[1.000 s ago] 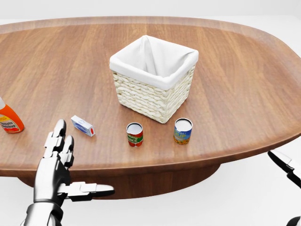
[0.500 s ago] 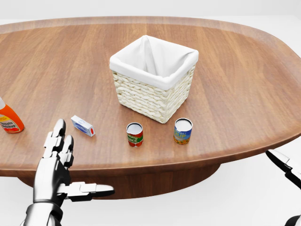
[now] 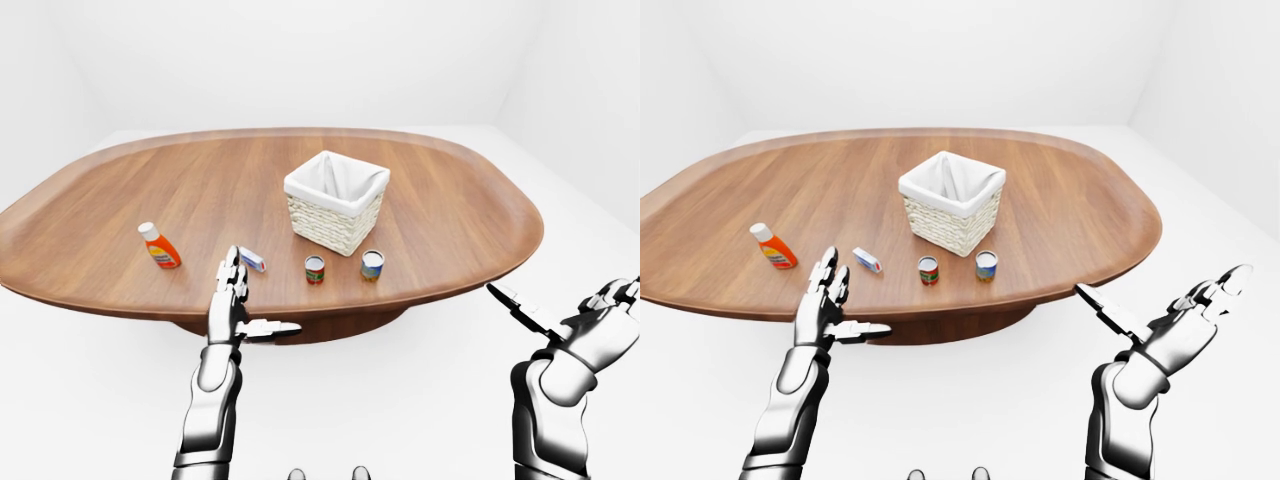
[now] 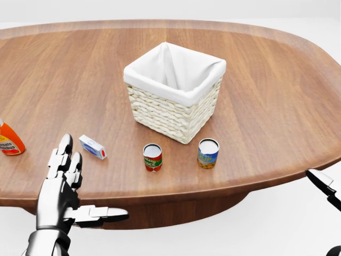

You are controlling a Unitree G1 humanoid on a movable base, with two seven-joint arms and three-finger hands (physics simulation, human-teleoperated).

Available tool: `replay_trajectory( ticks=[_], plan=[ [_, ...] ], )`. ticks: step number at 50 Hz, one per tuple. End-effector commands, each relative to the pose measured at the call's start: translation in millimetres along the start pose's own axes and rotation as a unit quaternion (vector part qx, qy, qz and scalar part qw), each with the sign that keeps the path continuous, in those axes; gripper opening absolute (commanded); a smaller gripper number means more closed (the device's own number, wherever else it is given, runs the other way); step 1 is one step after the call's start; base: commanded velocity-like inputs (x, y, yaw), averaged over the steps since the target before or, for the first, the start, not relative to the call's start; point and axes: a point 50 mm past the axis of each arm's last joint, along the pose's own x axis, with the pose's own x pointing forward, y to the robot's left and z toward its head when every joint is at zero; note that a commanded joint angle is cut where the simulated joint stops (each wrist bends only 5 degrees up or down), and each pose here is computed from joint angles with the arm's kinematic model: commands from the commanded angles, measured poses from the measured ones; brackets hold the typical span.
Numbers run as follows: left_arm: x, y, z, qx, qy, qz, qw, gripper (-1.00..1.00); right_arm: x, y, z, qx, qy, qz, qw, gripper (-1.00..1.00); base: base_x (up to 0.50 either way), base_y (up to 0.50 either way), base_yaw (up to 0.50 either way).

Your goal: Pick up the alphabet soup and the cream cheese box, and put them in the basket.

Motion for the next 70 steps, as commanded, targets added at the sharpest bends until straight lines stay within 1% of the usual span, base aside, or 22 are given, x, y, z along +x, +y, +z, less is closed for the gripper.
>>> replay_trajectory(
  ticks=[1,26,70],
  plan=[
    [0.3,-0.3,1.2,0.000,-0.002,0.001,1.000,1.00,0.1,0.0,0.2,0.002,0.000,-0.001,1.000,1.00,0.36,0.00,0.00],
    [0.8,0.9,2.7,-0.003,-0.001,0.006,1.000,1.00,0.2,0.0,1.5,0.003,-0.002,-0.001,1.000,1.00,0.32,0.00,0.00],
    [1.9,1.8,0.8,-0.006,0.000,0.006,1.000,1.00,0.6,0.3,-0.8,0.000,0.002,-0.001,1.000,1.00,0.24,0.00,0.00]
  ],
)
